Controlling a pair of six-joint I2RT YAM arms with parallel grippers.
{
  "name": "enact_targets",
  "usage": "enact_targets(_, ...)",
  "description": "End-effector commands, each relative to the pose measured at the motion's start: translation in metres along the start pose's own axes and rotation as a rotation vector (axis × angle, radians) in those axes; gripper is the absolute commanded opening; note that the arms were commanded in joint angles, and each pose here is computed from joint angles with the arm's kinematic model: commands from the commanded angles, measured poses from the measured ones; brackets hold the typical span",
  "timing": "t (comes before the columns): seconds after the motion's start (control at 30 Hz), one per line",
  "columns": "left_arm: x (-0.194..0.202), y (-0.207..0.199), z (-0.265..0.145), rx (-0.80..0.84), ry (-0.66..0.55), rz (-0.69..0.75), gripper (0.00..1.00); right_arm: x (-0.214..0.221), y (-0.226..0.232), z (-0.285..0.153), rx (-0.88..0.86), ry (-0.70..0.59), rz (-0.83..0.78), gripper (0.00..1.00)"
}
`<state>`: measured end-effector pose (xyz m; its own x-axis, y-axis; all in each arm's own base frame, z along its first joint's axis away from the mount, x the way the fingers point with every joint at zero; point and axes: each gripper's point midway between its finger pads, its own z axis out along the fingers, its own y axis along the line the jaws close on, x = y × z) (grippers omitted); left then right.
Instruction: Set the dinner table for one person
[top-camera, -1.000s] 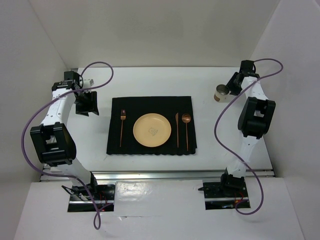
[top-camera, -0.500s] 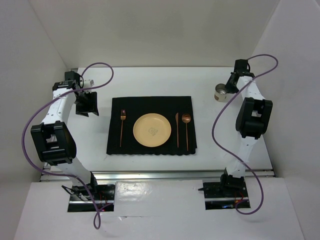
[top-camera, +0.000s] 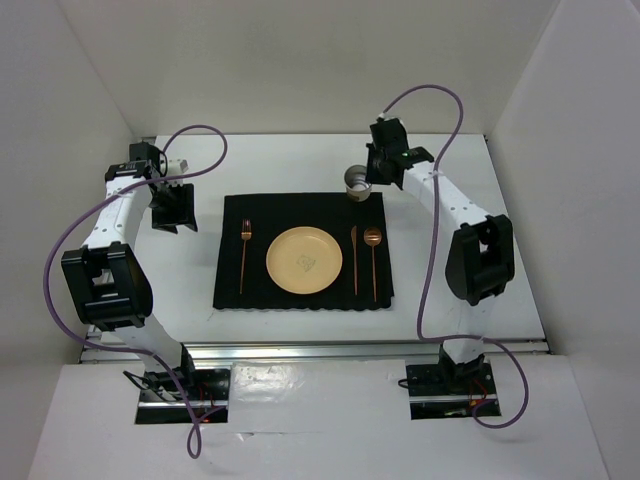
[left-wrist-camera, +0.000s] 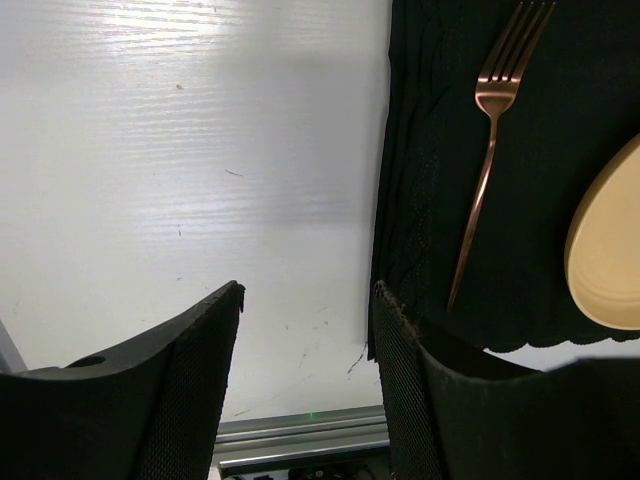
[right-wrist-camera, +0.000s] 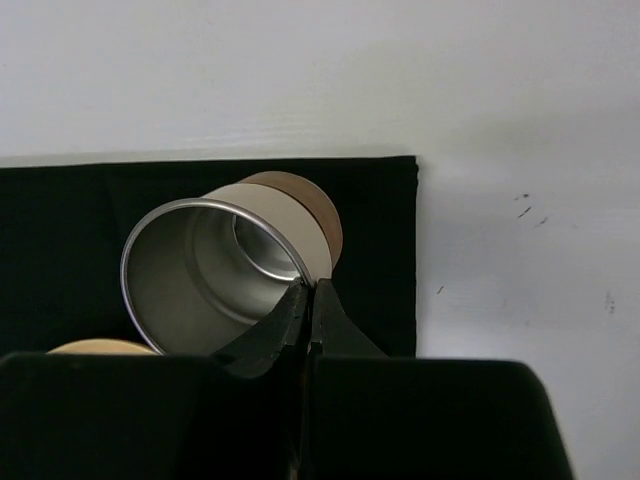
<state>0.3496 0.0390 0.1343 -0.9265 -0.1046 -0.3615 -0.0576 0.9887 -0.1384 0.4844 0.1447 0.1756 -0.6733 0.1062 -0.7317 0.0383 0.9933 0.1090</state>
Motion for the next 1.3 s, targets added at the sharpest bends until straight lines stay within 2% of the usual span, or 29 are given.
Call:
enact_targets(0.0, -0.005, -0.002, -0.009, 0.011, -0.033, 0.009, 0.62, 0.009, 0.002, 0.016, 0.003, 0.028, 0.055, 0.00)
enact_targets(0.23, -0.002, -0.002, -0.007, 0.011, -0.024, 0.017, 0.62, 0.031, 0.017, 0.031, -0.084, 0.081, 0.065, 0.00)
enact_targets(0.57, -0.002, -0.002, -0.007, 0.011, -0.024, 0.017, 0.62, 0.055, 0.015, 0.049, -0.066, 0.153, 0.065, 0.00)
enact_targets(0.6, -0.002, -0.002, -0.007, 0.011, -0.024, 0.017, 0.62, 0.053, 0.016, 0.049, -0.069, 0.145, 0.067, 0.02)
enact_targets(0.67, -0.003, -0.002, -0.010, 0.011, -0.033, 0.018, 0.62, 0.053, 0.015, 0.049, -0.070, 0.144, 0.058, 0.24)
enact_targets(0.73, -0.003, -0.002, -0.010, 0.011, -0.033, 0.018, 0.62, 0.047, 0.012, 0.049, -0.068, 0.131, 0.066, 0.50)
enact_targets(0.83, -0.003, -0.005, -0.010, 0.024, -0.034, 0.018, 0.62, 0.031, 0.016, 0.041, -0.077, 0.107, 0.069, 0.68)
enact_targets(0.87, -0.003, -0.005, -0.010, 0.024, -0.035, 0.018, 0.62, 0.017, 0.012, 0.034, -0.078, 0.077, 0.083, 0.75)
enact_targets(0.9, -0.003, -0.006, -0.010, 0.033, -0.035, 0.028, 0.62, -0.005, 0.006, 0.020, -0.073, 0.028, 0.098, 0.86)
enact_targets(0.97, -0.003, -0.006, -0.010, 0.033, -0.035, 0.028, 0.62, -0.028, -0.008, 0.003, -0.055, -0.028, 0.123, 0.99)
enact_targets(1.03, -0.004, -0.006, -0.013, 0.033, -0.044, 0.030, 0.62, -0.059, -0.017, -0.033, -0.068, -0.119, 0.149, 1.00)
enact_targets(1.1, -0.004, -0.006, -0.013, 0.033, -0.044, 0.030, 0.62, -0.059, -0.040, -0.059, -0.076, -0.129, 0.181, 1.00)
enact_targets(1.17, -0.001, -0.007, -0.013, 0.033, -0.034, 0.028, 0.62, -0.048, -0.058, -0.070, -0.133, -0.082, 0.211, 1.00)
enact_targets(1.27, -0.002, -0.013, -0.015, 0.067, -0.034, 0.037, 0.62, -0.001, -0.084, -0.083, -0.172, 0.067, 0.283, 1.00)
